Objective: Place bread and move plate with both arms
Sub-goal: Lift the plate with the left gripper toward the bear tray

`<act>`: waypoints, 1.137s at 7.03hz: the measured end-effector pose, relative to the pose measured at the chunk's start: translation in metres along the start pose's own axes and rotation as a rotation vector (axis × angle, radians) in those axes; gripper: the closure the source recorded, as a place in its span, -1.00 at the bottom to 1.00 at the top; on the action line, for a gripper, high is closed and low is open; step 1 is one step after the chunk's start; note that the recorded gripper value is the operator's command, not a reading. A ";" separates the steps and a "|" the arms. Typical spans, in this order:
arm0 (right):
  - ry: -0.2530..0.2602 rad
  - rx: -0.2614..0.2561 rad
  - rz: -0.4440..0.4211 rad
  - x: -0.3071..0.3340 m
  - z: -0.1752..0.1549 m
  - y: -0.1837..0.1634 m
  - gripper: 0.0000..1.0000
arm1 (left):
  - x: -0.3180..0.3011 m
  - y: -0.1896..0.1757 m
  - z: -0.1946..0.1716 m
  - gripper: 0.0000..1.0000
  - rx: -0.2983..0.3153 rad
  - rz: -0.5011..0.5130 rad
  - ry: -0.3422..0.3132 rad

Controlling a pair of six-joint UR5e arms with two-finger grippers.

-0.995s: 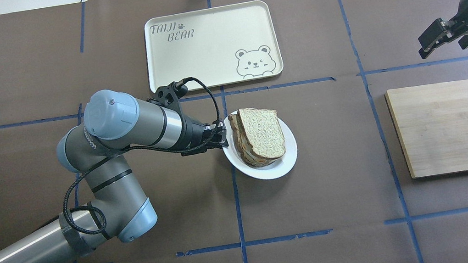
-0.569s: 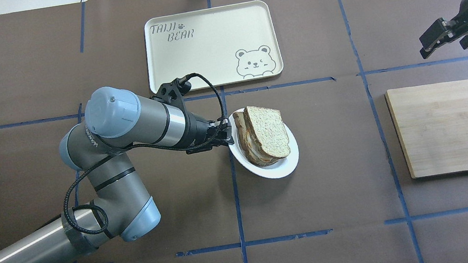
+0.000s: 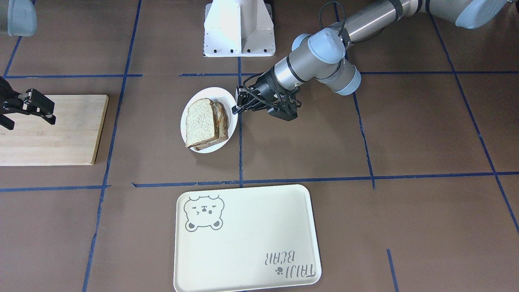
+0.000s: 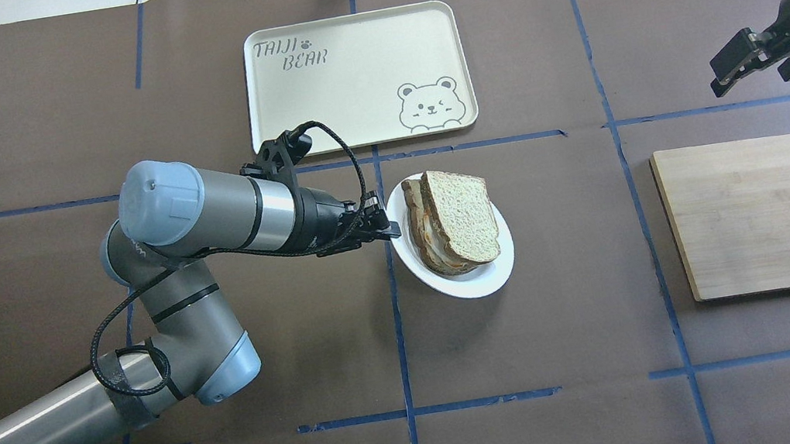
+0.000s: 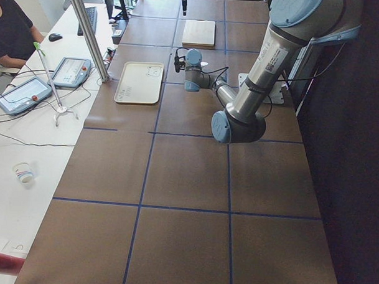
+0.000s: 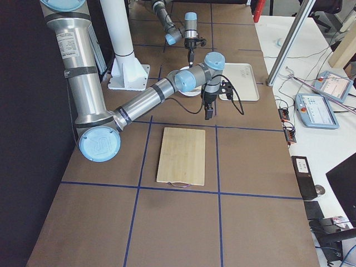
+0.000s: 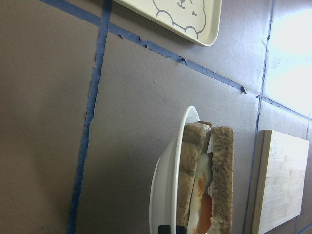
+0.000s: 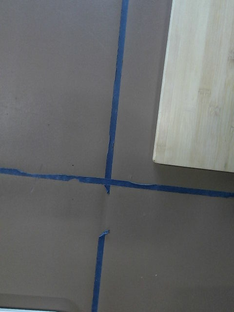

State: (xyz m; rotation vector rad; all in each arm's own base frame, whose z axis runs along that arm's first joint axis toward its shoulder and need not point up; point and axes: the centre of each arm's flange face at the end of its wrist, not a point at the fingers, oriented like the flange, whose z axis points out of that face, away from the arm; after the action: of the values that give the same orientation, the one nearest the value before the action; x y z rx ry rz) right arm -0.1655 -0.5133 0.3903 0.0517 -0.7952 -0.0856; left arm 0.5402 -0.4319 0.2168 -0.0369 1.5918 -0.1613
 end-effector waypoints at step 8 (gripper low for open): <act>-0.006 0.026 0.006 0.004 -0.015 -0.001 -1.00 | -0.046 -0.050 -0.010 0.98 0.371 -0.298 0.406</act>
State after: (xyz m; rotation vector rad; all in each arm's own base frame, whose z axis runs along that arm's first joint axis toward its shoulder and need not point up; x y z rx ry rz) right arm -0.1523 -0.5140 0.3829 0.0739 -0.8028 -0.0694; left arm 0.5273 -0.4744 0.2692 0.0505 1.9301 -0.7320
